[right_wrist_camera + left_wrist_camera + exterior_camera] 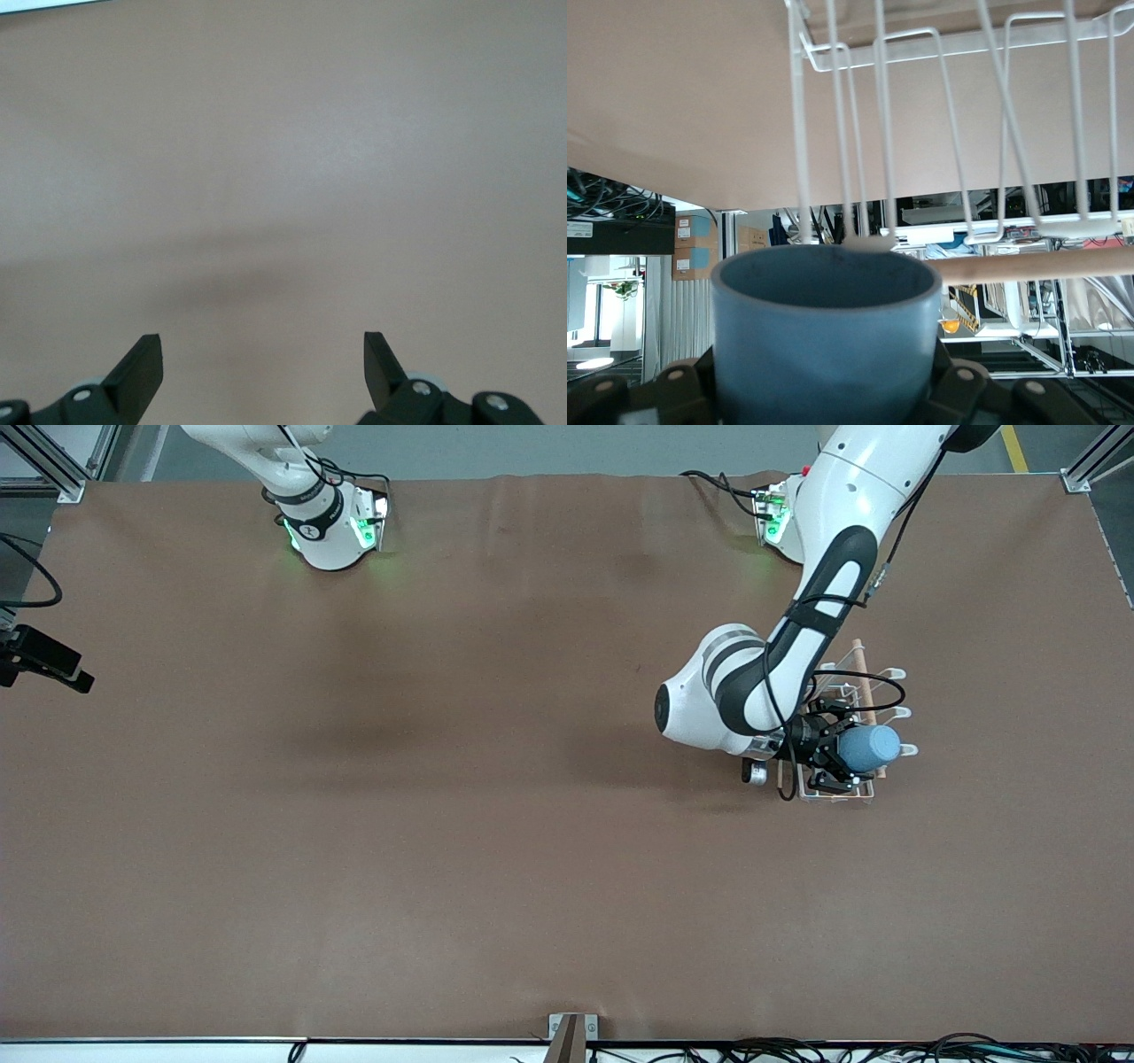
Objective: Hang cup on cup holder
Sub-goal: 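Move the blue cup with the left gripper onto a rack hook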
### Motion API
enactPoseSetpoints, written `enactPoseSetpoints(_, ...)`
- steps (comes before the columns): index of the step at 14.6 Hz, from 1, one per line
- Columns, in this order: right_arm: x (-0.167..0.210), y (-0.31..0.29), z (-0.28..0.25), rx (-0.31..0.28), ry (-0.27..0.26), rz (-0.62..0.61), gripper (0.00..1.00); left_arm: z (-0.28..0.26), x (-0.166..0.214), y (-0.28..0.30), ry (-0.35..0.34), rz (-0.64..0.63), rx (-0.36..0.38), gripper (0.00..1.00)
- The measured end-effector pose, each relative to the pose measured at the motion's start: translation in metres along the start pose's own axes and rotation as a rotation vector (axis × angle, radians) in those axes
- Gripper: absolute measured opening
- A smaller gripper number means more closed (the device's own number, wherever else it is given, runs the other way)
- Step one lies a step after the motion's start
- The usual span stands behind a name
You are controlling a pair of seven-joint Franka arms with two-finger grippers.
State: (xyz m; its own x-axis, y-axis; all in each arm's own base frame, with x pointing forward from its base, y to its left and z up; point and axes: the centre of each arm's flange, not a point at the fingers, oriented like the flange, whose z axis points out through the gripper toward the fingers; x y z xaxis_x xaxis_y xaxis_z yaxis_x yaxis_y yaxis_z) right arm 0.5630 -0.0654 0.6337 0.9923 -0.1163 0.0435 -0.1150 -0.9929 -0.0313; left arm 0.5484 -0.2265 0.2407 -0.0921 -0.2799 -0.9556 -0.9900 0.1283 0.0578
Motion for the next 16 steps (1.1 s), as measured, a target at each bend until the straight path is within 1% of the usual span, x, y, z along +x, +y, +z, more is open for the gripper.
enactPoseSetpoints(3, -0.003, 0.001, 0.004, 0.001, -0.006, 0.002, 1.0, 0.008, 0.019, 0.009, -0.018, 0.039, -0.011, 0.8)
enactPoseSetpoints(7, -0.01, 0.001, 0.002, 0.003, -0.001, 0.001, 1.0, 0.019, 0.04, 0.016, -0.054, 0.071, -0.043, 0.8)
enactPoseSetpoints(10, -0.01, 0.0, -0.016, 0.004, 0.042, -0.002, 1.0, 0.019, 0.034, 0.01, -0.052, 0.051, -0.051, 0.8)
enactPoseSetpoints(12, -0.011, 0.0, -0.024, 0.004, 0.058, -0.003, 1.0, 0.017, 0.025, 0.003, -0.034, 0.026, -0.061, 0.83)
enactPoseSetpoints(13, -0.011, 0.0, -0.024, 0.004, 0.059, -0.004, 1.0, 0.015, 0.019, -0.002, -0.019, 0.009, -0.069, 0.89)
enactPoseSetpoints(14, -0.011, -0.001, -0.024, 0.004, 0.058, -0.005, 1.0, 0.013, 0.013, -0.006, -0.006, -0.008, -0.076, 0.99)
enactPoseSetpoints(16, -0.013, -0.001, -0.023, -0.009, 0.04, -0.01, 1.0, 0.008, 0.001, -0.014, 0.018, -0.037, -0.084, 1.0)
